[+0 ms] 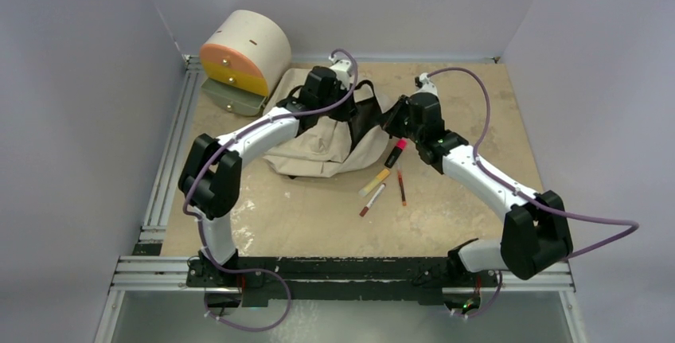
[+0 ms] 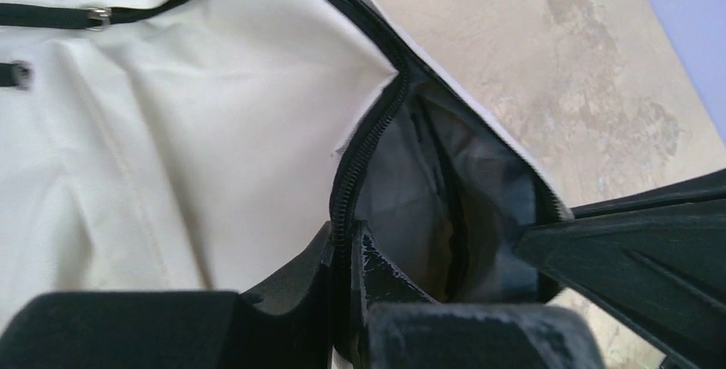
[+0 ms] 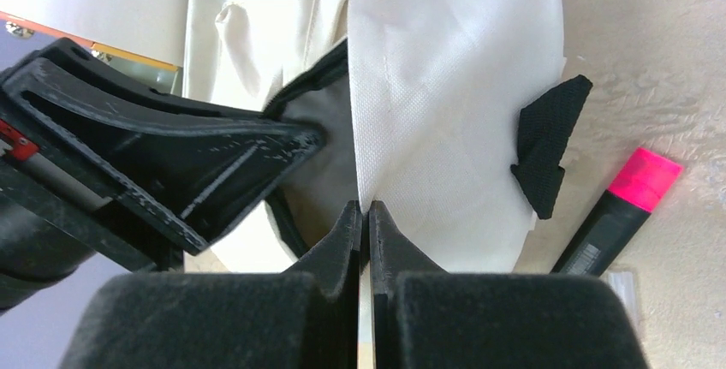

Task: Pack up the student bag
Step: Adjust the student bag at the center of the board.

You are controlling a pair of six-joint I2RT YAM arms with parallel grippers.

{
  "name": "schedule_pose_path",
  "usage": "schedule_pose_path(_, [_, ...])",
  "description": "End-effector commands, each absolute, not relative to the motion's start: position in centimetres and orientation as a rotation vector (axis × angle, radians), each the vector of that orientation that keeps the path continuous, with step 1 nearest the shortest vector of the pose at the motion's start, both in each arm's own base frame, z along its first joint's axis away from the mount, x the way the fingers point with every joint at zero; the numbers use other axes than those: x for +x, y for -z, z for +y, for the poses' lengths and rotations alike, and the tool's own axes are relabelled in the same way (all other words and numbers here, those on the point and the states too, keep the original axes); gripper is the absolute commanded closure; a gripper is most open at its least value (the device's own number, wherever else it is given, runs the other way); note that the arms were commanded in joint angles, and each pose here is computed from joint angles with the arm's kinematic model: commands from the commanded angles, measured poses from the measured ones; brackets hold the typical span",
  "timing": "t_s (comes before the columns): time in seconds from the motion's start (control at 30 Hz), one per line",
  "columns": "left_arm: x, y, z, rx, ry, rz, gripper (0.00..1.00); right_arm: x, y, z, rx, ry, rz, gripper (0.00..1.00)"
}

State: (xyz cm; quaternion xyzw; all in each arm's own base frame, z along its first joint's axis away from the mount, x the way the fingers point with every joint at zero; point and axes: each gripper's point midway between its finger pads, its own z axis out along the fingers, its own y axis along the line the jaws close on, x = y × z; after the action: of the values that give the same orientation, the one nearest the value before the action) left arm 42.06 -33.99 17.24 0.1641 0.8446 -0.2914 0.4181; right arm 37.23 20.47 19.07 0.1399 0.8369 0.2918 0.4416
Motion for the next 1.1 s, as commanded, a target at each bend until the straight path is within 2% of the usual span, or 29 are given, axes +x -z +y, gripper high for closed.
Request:
schedule_pose_path(0.0, [40.7,-19.4,-37.6,0.473,0.871,2.056,1.00,38.2,-24.0,21.9,0.325,-0.856,1.927,1.00])
schedule_pose_path(0.07, [39.9,-19.0,-38.4,0.499,0.890,2.064,0.95,38.3,-24.1,21.9,0.329,-0.862,1.923,1.00])
schedule_pose_path(0.3, [38.5,-18.7,-39.4,0.559,0.932,2.079,0.60,38.5,-23.6,21.7,0.344,-0.841,1.926,1.00])
schedule_pose_path(0.43, [38.8,-19.1,-38.5,0.550,0.872,2.069,0.45,38.3,-22.0,21.1,0.358,-0.804,1.952,1.00])
schedule_pose_path(0.9, [38.8,-22.8,-36.4,0.533,0.911,1.985,0.42,37.6,-18.7,20.1,0.354,-0.717,2.020,1.00])
schedule_pose_path(1.07, [39.2,-22.1,-35.8,0.520,0.888,2.014,0.51,37.5,-18.4,20.3,0.339,-0.724,2.026,1.00])
